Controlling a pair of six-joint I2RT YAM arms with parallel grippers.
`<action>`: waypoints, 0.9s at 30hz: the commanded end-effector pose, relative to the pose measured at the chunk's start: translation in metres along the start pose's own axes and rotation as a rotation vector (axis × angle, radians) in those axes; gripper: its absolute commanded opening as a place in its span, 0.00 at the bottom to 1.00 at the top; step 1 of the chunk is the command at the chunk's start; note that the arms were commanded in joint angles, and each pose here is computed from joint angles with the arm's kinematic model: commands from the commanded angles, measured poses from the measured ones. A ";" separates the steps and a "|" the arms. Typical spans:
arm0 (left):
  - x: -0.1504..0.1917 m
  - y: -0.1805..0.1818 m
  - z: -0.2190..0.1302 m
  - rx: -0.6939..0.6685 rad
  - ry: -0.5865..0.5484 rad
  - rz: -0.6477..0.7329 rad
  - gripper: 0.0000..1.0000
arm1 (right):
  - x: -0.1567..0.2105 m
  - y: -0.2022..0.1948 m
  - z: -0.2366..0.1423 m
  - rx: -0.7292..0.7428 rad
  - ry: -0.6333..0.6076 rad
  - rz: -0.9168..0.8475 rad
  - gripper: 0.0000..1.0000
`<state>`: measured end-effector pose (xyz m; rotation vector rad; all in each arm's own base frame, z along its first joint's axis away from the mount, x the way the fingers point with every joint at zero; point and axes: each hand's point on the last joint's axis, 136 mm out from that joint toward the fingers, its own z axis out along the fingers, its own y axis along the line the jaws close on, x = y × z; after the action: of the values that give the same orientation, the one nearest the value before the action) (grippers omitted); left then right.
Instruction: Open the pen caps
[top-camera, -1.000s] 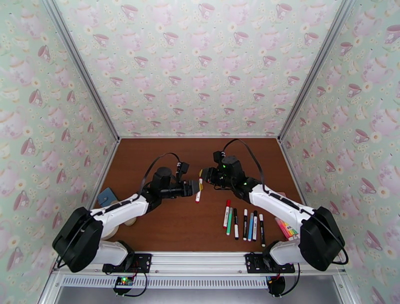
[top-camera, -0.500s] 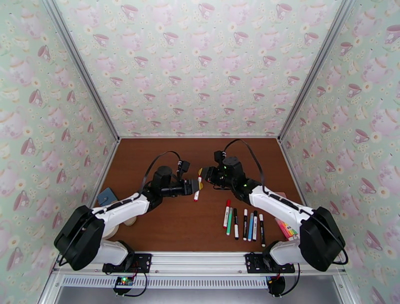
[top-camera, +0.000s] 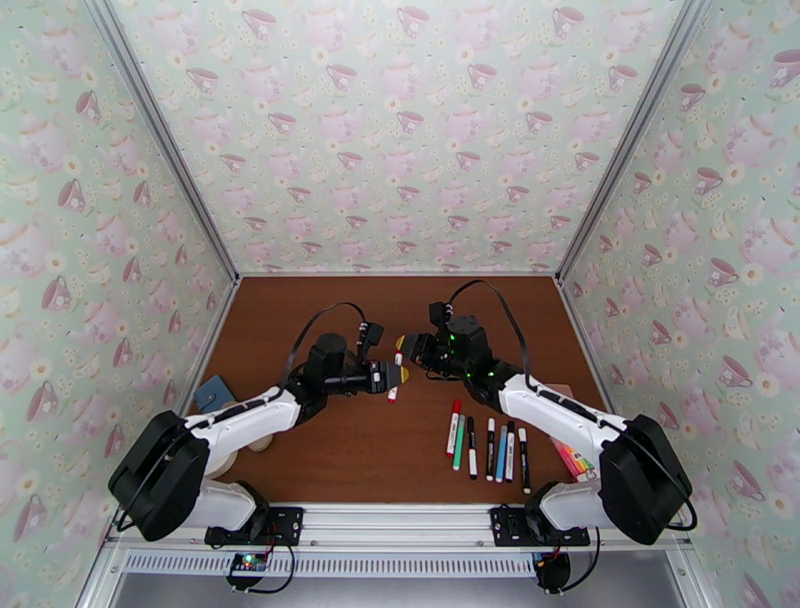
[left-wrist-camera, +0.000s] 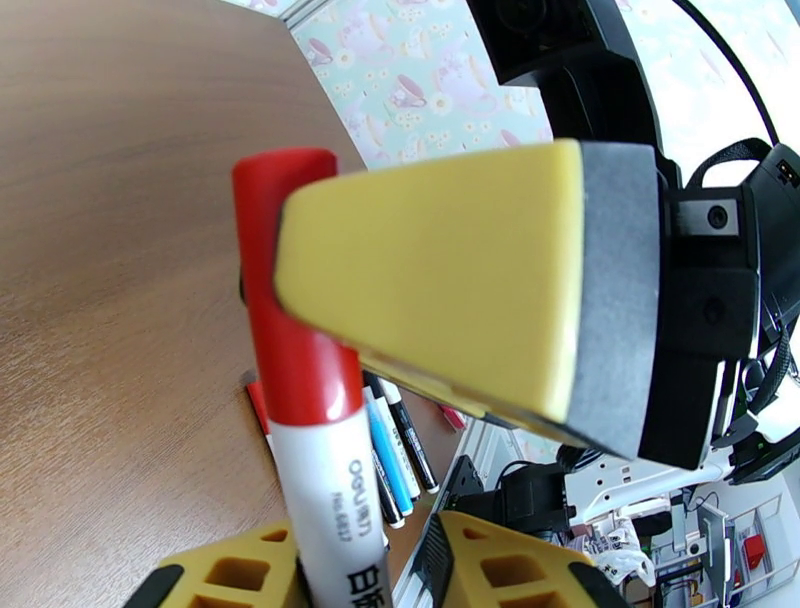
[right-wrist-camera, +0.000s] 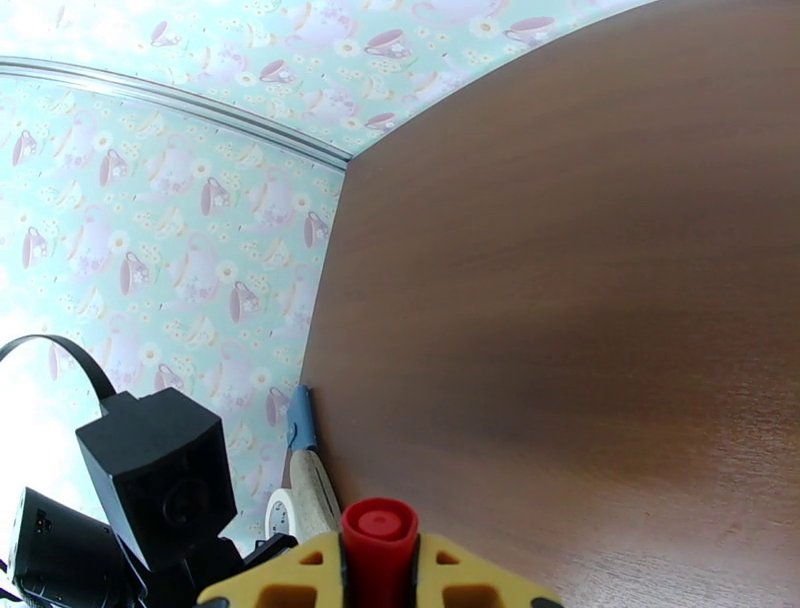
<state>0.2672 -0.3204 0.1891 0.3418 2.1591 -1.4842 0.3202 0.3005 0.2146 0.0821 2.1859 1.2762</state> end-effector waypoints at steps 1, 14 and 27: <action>0.005 0.001 0.004 0.002 0.010 0.027 0.35 | 0.001 0.011 -0.003 -0.041 -0.005 0.002 0.14; 0.007 0.009 -0.002 -0.042 -0.010 0.079 0.17 | 0.001 0.014 -0.008 -0.040 -0.001 0.000 0.17; 0.023 0.000 -0.012 -0.030 0.085 0.179 0.11 | 0.006 0.027 -0.020 -0.038 0.101 -0.026 0.36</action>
<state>0.2573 -0.3115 0.1767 0.4787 2.1624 -1.3602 0.3064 0.2995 0.2259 0.0342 2.2269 1.2954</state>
